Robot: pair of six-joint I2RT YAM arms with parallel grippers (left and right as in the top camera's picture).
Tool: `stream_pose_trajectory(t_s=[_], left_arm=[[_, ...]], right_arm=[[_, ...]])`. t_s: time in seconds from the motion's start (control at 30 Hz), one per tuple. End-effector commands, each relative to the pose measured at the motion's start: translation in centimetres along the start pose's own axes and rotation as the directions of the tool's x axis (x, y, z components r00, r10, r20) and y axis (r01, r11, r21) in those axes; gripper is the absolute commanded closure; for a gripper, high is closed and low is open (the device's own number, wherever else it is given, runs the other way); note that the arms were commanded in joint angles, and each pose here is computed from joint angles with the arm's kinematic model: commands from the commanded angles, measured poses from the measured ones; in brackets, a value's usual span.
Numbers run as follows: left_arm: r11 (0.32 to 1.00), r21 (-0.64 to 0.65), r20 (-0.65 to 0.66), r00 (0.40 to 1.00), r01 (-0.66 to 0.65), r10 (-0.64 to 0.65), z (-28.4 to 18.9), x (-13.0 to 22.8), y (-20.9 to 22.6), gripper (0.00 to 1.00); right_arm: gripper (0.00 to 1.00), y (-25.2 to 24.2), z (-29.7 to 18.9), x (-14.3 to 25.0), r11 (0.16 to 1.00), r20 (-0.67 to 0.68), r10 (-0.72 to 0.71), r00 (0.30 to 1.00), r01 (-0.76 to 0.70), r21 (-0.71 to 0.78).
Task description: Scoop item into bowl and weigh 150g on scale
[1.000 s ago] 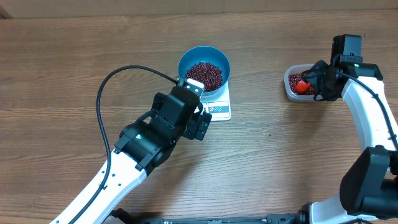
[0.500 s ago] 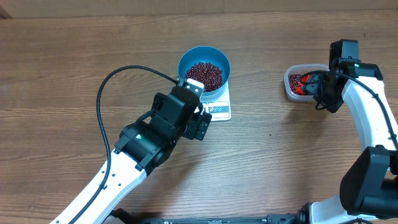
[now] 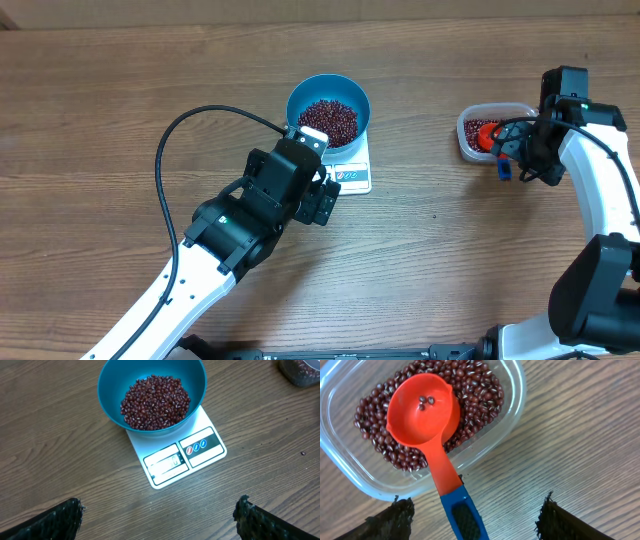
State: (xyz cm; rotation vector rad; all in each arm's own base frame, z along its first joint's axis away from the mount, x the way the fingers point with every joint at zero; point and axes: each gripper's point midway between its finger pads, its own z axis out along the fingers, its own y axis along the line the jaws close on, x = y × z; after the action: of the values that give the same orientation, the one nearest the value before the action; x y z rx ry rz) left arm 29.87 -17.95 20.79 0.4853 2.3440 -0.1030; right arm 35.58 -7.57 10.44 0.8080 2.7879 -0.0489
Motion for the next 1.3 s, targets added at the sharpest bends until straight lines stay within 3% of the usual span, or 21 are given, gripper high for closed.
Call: stream_pose_trajectory(t_s=[0.0, 0.2, 0.53, 0.67, 1.27], left_arm=[[1.000, -0.016, 0.006, 1.000, 0.019, -0.019, 0.1, -0.3, 0.3, 0.00], [1.000, -0.016, 0.006, 1.000, 0.019, -0.019, 0.1, -0.3, 0.3, 0.01], [1.000, -0.016, 0.006, 1.000, 0.019, -0.019, 0.1, -0.3, 0.3, 0.00], [1.000, -0.016, 0.006, 1.000, 0.019, -0.019, 0.1, -0.4, 0.3, 0.00], [1.000, -0.016, 0.006, 1.000, 0.019, -0.019, 0.1, -0.4, 0.3, 0.00]], right_arm=[[0.16, 1.3, -2.0, -0.9, 0.989, 0.050, -0.119, 0.992, 0.123, -0.078], [0.00, 2.4, -5.3, -1.4, 0.967, 0.127, -0.190, 0.973, 0.208, -0.145], [0.00, 1.3, -9.5, 0.6, 0.962, 0.159, -0.212, 0.964, 0.235, -0.141], [0.00, 1.0, -11.1, 0.8, 0.939, 0.212, -0.289, 0.933, 0.320, -0.126], [0.00, 1.0, -11.2, 0.7, 0.939, 0.214, -0.289, 0.933, 0.319, -0.126]])
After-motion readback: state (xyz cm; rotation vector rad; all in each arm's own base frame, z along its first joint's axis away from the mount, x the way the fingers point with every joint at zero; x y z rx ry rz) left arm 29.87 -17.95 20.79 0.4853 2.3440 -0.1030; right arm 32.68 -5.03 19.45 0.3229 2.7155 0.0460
